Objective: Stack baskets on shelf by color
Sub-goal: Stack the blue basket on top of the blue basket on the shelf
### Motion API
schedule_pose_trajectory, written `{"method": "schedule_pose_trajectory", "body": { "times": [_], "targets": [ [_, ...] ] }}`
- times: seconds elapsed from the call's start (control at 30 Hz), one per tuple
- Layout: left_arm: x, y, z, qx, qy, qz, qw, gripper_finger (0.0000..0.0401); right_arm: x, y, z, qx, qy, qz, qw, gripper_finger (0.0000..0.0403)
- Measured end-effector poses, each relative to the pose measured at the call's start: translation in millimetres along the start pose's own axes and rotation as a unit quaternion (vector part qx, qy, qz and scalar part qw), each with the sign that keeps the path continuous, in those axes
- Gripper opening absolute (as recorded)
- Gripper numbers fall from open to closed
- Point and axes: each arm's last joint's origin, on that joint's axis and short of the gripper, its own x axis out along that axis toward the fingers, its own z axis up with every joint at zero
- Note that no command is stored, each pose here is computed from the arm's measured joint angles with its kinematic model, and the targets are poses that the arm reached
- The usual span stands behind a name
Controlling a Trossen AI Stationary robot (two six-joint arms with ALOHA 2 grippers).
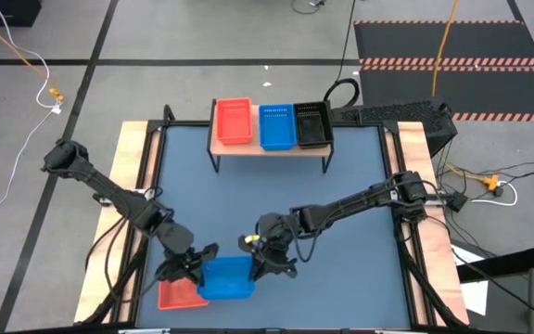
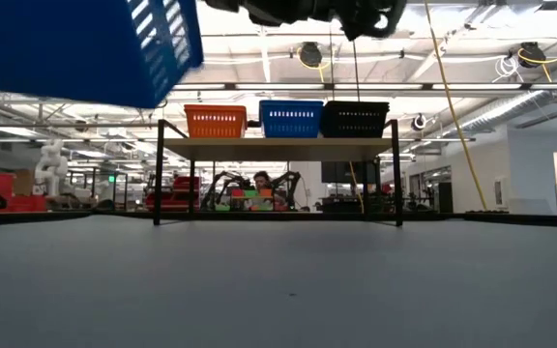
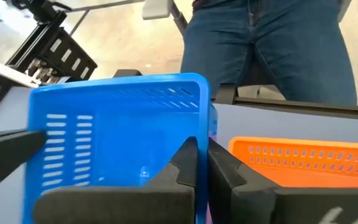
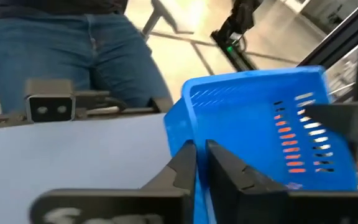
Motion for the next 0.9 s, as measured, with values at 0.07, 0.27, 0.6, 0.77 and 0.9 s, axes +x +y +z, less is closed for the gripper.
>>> {"method": "schedule_pose_trajectory", "body": {
  "times": [0.07, 0.27, 0.6, 0.77, 0.9],
  "targets": [
    [-0.6, 1.5, -1.0, -0.003, 0.002, 0.005, 1.0, 0.0022, 0.0, 1.7, -2.1, 0.008, 0.008, 0.008, 1.0, 0.001],
    [-1.0, 3.8, -0.8, -0.113, 0.003, 0.023, 0.993, 0.0061, -2.3, 2.8, -0.1, 0.06, 0.015, 0.013, 0.998, 0.0005],
    [-2.8, 7.1, -7.3, -0.392, 0.025, 0.073, 0.917, 0.012, -36.2, 1.0, 26.7, 0.09, 0.12, -0.045, 0.988, 0.0003],
    [-4.5, 4.5, -16.9, -0.485, 0.077, 0.129, 0.861, 0.0157, -56.2, 7.9, 43.1, 0.118, 0.237, -0.126, 0.956, 0.0002],
    [-6.2, 2.1, -21.7, -0.512, 0.107, 0.148, 0.839, 0.0176, -64.4, 15.6, 52.8, 0.137, 0.285, -0.155, 0.936, 0.0002]
  ]
}}
